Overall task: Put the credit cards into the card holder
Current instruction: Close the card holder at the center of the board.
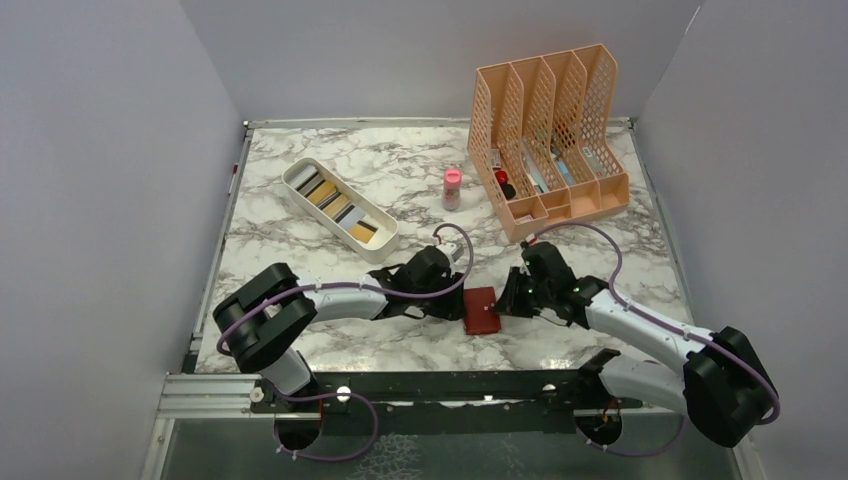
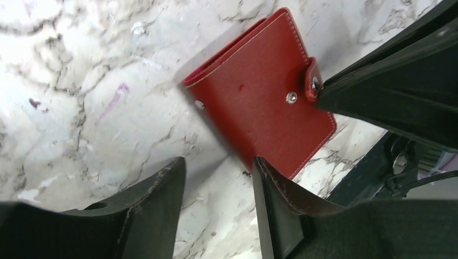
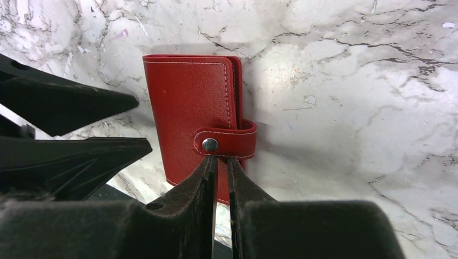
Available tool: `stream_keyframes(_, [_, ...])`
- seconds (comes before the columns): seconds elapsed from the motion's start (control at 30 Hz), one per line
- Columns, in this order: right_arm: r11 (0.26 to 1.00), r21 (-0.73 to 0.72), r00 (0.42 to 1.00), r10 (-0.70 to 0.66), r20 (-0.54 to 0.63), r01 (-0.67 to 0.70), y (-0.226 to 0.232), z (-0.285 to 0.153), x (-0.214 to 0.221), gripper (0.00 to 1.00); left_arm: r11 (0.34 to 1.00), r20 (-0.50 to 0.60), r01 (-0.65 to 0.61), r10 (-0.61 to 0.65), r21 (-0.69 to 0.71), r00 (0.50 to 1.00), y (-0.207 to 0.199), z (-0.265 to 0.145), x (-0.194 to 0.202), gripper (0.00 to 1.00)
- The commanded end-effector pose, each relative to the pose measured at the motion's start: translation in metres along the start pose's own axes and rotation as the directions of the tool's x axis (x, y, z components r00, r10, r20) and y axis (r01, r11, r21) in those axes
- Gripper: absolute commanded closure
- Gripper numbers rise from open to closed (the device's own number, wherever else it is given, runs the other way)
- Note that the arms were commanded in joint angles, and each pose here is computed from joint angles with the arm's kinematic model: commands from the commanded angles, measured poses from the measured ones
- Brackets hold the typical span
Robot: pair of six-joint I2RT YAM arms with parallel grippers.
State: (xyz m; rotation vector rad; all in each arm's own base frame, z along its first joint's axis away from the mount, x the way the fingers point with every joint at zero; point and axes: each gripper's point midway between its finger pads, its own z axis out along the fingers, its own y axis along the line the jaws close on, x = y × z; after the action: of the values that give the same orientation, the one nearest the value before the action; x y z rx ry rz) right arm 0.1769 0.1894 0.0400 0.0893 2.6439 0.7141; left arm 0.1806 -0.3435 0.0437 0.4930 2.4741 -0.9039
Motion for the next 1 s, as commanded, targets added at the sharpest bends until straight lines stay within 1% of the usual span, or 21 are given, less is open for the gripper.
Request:
stream_keyframes(0.0, [1.0,0.001,0.999,-0.015,0.044,0.015,0.008,-0.006,-0.015,0.82,0.999,0.017,0.014,-0.015,0.048,1.0,-0.007,0.004,0.001,0.47])
stream_keyframes(0.07, [1.0,0.024,0.997,-0.019,0.07,0.017,0.007,-0.01,-0.022,0.81,0.998,0.019,0.021,-0.022,0.057,1.0,-0.009,0.007,0.0,0.46])
stream_keyframes(0.2, [0.998,0.063,0.993,-0.029,0.111,0.022,0.004,-0.015,-0.032,0.75,0.998,0.015,0.039,-0.04,0.044,0.999,-0.004,0.013,0.004,0.41])
stream_keyframes(0.37, [0.996,0.082,0.993,-0.03,0.117,0.021,0.002,-0.012,-0.036,0.7,0.999,-0.016,0.035,-0.035,0.002,0.999,0.005,0.022,0.009,0.41])
stream_keyframes(0.5, [0.997,0.072,0.995,-0.033,0.095,0.026,0.004,-0.009,-0.033,0.65,0.999,-0.026,0.029,-0.029,-0.026,0.999,0.011,0.025,0.011,0.5])
stream_keyframes(0.63, [0.999,0.035,0.996,-0.036,0.076,0.033,0.011,-0.007,-0.031,0.64,0.999,-0.026,0.029,-0.03,-0.04,0.999,0.014,0.025,0.012,0.54])
stream_keyframes(0.7, [0.999,0.041,0.996,-0.033,0.086,0.029,0.01,-0.008,-0.033,0.64,0.999,-0.021,0.031,-0.032,-0.038,0.999,0.013,0.024,0.011,0.57])
stream_keyframes(0.8, [0.998,0.061,0.996,-0.039,0.084,0.034,0.007,-0.007,-0.033,0.65,0.999,-0.014,0.035,-0.036,-0.021,0.999,0.01,0.024,0.01,0.64])
stream_keyframes(0.9, [0.998,0.059,0.997,-0.039,0.062,0.036,0.007,-0.003,-0.029,0.68,0.999,-0.017,0.039,-0.039,-0.004,0.999,0.007,0.025,0.011,0.66])
stream_keyframes(0.97, [0.999,0.029,0.998,-0.036,0.053,0.035,0.011,-0.001,-0.027,0.7,0.999,-0.019,0.041,-0.041,-0.002,0.999,0.007,0.026,0.011,0.66])
